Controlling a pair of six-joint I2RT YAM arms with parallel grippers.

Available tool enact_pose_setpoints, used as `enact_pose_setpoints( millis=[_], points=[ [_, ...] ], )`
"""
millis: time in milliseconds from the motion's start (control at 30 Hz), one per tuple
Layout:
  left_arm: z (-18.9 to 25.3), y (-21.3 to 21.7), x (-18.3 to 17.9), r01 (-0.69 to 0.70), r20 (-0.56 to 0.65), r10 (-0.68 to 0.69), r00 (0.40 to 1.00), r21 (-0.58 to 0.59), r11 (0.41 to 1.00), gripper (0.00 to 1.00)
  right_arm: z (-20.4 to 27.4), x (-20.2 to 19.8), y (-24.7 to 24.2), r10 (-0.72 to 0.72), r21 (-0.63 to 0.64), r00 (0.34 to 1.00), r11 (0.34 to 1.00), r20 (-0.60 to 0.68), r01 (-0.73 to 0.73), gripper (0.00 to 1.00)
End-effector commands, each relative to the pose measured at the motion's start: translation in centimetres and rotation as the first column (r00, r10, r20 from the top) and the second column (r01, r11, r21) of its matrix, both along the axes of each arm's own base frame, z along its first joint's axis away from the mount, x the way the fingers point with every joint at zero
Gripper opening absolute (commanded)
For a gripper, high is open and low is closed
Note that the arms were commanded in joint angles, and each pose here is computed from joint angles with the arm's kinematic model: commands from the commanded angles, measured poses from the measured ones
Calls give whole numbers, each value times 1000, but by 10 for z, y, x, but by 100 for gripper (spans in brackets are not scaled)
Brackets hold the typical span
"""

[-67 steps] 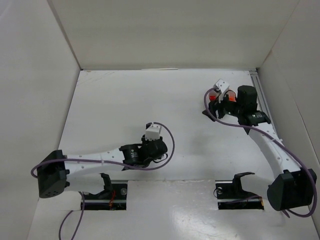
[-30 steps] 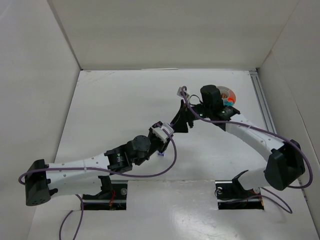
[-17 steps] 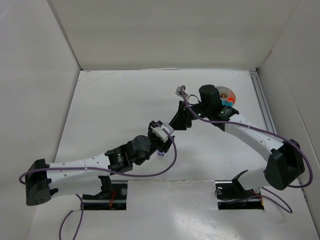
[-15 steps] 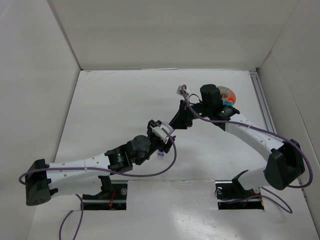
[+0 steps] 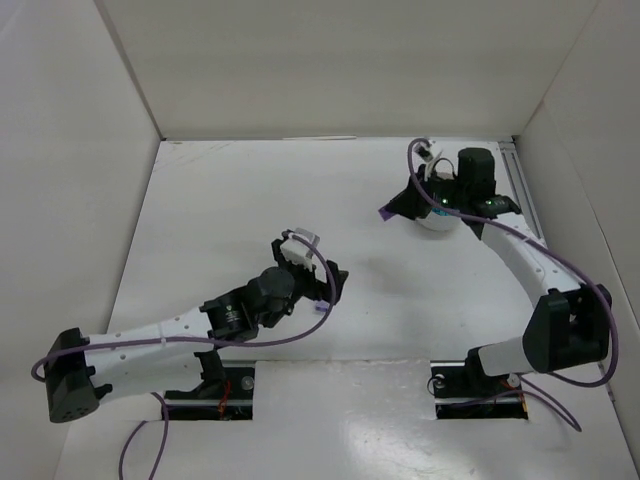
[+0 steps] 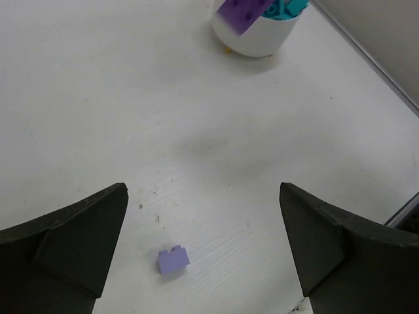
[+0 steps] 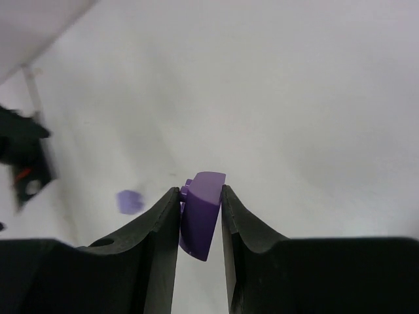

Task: Sort the legos into containers by color

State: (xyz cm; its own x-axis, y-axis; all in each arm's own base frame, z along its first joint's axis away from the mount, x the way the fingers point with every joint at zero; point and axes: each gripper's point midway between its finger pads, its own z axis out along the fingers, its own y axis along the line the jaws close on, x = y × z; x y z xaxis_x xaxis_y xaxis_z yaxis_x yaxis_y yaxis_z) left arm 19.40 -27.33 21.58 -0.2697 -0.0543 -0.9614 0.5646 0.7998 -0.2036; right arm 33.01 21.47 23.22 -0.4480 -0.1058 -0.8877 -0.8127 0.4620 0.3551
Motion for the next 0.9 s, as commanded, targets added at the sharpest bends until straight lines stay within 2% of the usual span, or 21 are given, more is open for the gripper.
enact_pose_setpoints(
  millis=[0, 33, 100, 133, 267, 367, 533, 667, 867],
  points=[
    [-28, 12, 7, -93, -231, 70, 971, -88, 992, 100, 33, 47, -46, -156, -138, 964, 972, 215, 188, 0],
    [-34, 12, 9, -109, -291, 71, 954, -115, 987, 100, 34, 60, -65, -216, -191, 947, 946, 237, 263, 0],
    [-61, 19, 17, -132, -389, 89, 917, -85, 988, 100, 48, 86, -91, -302, -270, 889, 875, 345, 402, 0],
    [-70, 21, 18, -132, -412, 95, 906, -63, 989, 100, 48, 96, -106, -344, -278, 869, 849, 355, 449, 0],
    [-94, 21, 19, -108, -447, 108, 888, 26, 994, 100, 45, 127, -138, -383, -323, 831, 791, 403, 521, 0],
    [-101, 14, 17, -41, -446, 65, 893, 62, 997, 100, 28, 152, -149, -368, -375, 853, 780, 371, 500, 0],
    [-111, 8, 14, 23, -451, 26, 892, 103, 994, 100, 10, 193, -157, -276, -446, 860, 764, 429, 467, 0],
    [-123, 6, 13, 60, -465, 17, 885, 151, 987, 100, -13, 207, -162, -194, -518, 895, 758, 403, 397, 0],
    [-138, 7, 13, 79, -489, 36, 871, 212, 974, 98, -33, 206, -159, -129, -535, 919, 779, 373, 327, 0]
  ],
)
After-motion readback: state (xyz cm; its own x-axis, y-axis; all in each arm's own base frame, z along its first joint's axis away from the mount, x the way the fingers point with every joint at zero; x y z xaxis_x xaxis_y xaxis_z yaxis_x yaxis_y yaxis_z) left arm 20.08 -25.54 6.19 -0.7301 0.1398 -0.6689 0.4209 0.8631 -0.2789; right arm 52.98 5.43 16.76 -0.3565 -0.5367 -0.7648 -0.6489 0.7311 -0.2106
